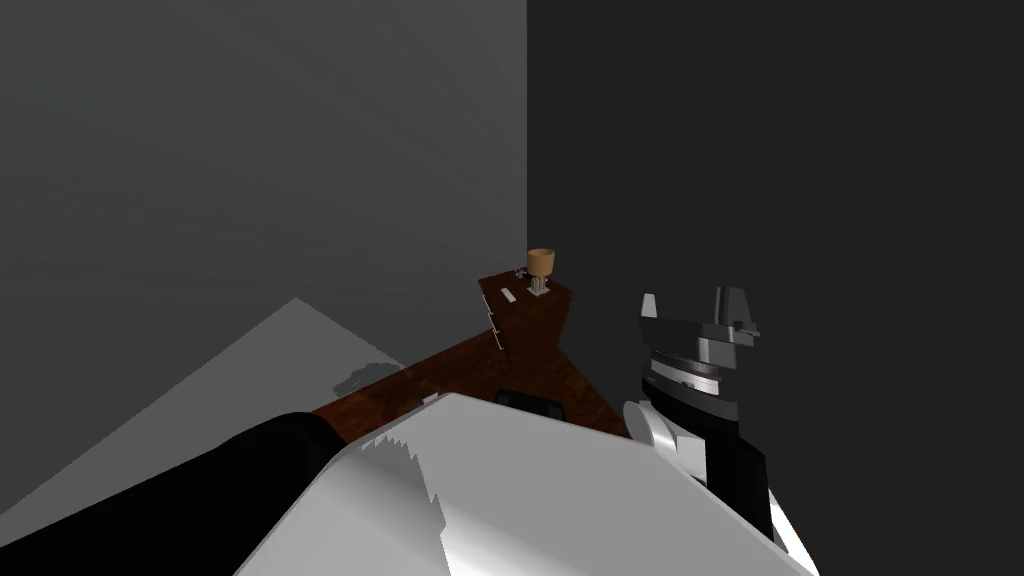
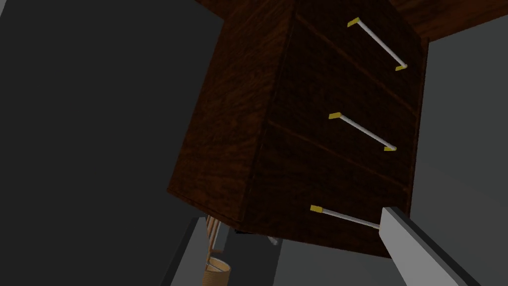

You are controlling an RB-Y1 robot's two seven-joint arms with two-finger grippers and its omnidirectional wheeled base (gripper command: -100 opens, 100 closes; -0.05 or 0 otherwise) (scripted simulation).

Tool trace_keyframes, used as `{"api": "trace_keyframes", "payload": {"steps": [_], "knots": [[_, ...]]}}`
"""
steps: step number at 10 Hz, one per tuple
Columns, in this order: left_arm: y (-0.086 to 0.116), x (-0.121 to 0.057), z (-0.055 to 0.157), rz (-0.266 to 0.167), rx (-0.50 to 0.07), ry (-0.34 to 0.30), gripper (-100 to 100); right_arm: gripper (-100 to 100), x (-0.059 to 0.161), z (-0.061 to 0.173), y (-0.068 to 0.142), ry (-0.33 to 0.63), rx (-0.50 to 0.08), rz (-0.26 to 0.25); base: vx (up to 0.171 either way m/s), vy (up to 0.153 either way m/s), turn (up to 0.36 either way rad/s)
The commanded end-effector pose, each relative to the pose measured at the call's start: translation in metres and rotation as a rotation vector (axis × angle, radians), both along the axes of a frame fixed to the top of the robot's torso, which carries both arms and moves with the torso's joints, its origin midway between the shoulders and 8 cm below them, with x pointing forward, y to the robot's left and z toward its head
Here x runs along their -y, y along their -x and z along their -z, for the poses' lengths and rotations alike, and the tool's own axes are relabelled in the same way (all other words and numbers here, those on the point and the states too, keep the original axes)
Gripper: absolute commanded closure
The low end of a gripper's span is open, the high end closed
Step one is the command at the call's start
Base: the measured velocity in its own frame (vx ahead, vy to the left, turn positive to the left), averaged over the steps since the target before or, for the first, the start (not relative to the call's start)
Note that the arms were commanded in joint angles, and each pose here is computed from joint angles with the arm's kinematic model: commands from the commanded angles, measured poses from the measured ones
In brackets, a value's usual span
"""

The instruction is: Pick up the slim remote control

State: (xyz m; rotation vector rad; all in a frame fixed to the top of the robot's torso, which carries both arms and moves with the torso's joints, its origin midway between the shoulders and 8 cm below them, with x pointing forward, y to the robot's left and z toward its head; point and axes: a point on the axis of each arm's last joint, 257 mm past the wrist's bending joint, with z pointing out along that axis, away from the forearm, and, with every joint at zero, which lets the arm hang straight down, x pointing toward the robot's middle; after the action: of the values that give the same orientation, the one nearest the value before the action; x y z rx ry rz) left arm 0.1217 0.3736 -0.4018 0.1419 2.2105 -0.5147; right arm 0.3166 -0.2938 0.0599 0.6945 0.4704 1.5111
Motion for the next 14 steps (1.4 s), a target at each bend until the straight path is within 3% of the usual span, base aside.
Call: {"api": "trace_keyframes", "payload": {"steps": [1, 2, 3, 4, 5, 6, 7, 8, 9, 10, 11, 13, 14], "knots": [[0.019, -0.018, 0.009, 0.048, -0.032, -0.077, -100, 0, 0.0, 0.0, 0.0, 0.0, 0.0, 0.0, -0.048, 0.037, -0.388], [0.042, -0.034, 0.012, 0.108, -0.067, -0.137, -100, 0, 0.0, 0.0, 0.0, 0.0, 0.0, 0.0, -0.043, 0.037, -0.427], [0.049, -0.047, 0.015, 0.124, -0.082, -0.178, -100, 0, 0.0, 0.0, 0.0, 0.0, 0.0, 0.0, -0.029, 0.031, -0.423], [0.049, -0.047, 0.015, 0.124, -0.082, -0.178, -100, 0, 0.0, 0.0, 0.0, 0.0, 0.0, 0.0, -0.007, 0.02, -0.109], [0.069, -0.065, 0.014, 0.203, -0.113, -0.248, -100, 0, 0.0, 0.0, 0.0, 0.0, 0.0, 0.0, -0.006, 0.007, -0.287], [0.076, -0.076, 0.017, 0.202, -0.131, -0.272, -100, 0, 0.0, 0.0, 0.0, 0.0, 0.0, 0.0, -0.011, 0.009, -0.385], [0.098, -0.097, 0.016, 0.268, -0.167, -0.337, -100, 0, 0.0, 0.0, 0.0, 0.0, 0.0, 0.0, -0.012, 0.011, -0.452], [0.101, -0.106, 0.015, 0.282, -0.175, -0.359, -100, 0, 0.0, 0.0, 0.0, 0.0, 0.0, 0.0, -0.008, 0.009, -0.497], [0.123, -0.13, 0.012, 0.338, -0.22, -0.421, -100, 0, 0.0, 0.0, 0.0, 0.0, 0.0, 0.0, 0.003, 0.007, -0.41], [0.122, -0.134, 0.009, 0.363, -0.217, -0.44, -100, 0, 0.0, 0.0, 0.0, 0.0, 0.0, 0.0, 0.006, 0.003, -0.434], [0.14, -0.155, 0.004, 0.422, -0.252, -0.493, -100, 0, 0.0, 0.0, 0.0, 0.0, 0.0, 0.0, 0.017, 0.0, -0.379], [0.14, -0.162, 0.001, 0.442, -0.255, -0.513, -100, 0, 0.0, 0.0, 0.0, 0.0, 0.0, 0.0, 0.015, 0.002, -0.386], [0.153, -0.185, -0.009, 0.522, -0.283, -0.576, -100, 0, 0.0, 0.0, 0.0, 0.0, 0.0, 0.0, 0.025, -0.002, -0.431]]}}
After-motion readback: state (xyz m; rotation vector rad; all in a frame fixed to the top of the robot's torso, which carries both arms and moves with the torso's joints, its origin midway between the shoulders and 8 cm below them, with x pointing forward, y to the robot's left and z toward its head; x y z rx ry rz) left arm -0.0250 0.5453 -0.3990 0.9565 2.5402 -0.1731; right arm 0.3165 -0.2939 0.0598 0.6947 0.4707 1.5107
